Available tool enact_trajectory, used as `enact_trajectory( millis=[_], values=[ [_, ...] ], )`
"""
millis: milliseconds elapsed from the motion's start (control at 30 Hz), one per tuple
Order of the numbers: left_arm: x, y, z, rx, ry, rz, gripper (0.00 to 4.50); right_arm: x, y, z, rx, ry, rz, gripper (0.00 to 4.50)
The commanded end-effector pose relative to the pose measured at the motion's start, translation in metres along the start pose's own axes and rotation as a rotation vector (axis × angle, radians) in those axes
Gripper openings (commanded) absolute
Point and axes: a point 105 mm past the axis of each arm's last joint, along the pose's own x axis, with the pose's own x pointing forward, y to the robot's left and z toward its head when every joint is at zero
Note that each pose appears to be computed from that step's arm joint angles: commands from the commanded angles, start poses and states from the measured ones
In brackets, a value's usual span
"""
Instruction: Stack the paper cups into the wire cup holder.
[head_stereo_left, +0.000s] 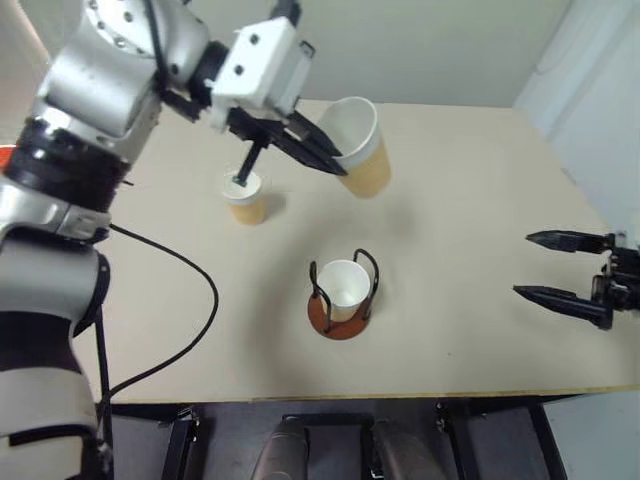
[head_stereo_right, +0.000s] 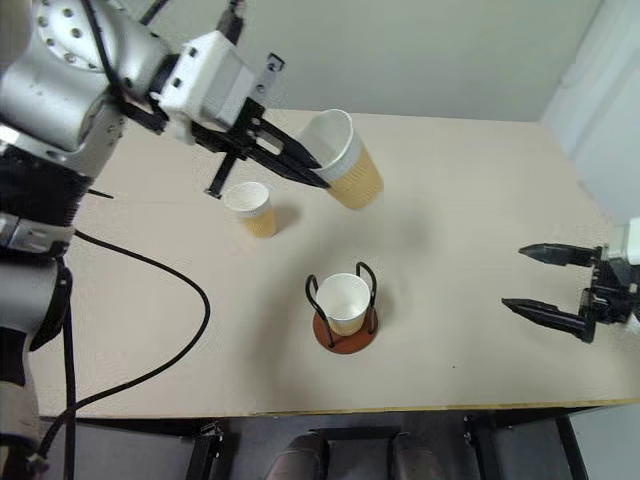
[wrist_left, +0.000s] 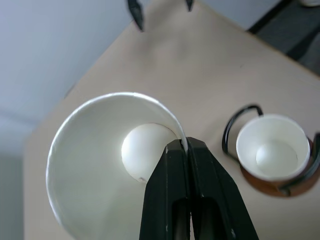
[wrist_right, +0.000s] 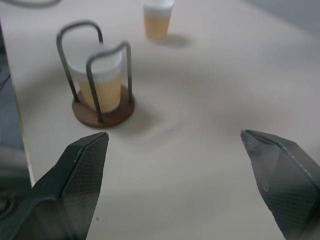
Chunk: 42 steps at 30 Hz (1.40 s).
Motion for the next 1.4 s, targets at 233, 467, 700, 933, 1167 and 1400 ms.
enact_trajectory(
  millis=[233,467,700,933,1167,1400],
  values=[
    [0.021,-0.016,0.018,0.181,-0.007,-0.233,0.02,0.016,0.041,0.091,-0.253,-0.140,0.080,4.50],
    [0.020,-0.030,0.024,0.223,0.002,-0.323,0.02,0.015,0.037,0.085,-0.244,-0.105,0.033,4.50],
    [0.030,-0.045,0.020,0.210,-0.016,-0.410,0.02,0.017,0.037,0.081,-0.238,-0.102,0.020,4.50],
    [0.038,-0.052,0.001,0.200,0.037,-0.473,0.02,0.018,0.036,0.084,-0.241,-0.111,-0.001,4.50],
    [0.039,-0.048,-0.003,0.207,0.056,-0.471,0.02,0.017,0.036,0.082,-0.238,-0.096,-0.017,4.50],
    [0.046,-0.048,-0.004,0.190,0.042,-0.484,0.20,0.018,0.036,0.080,-0.227,-0.094,-0.026,4.50]
  ],
)
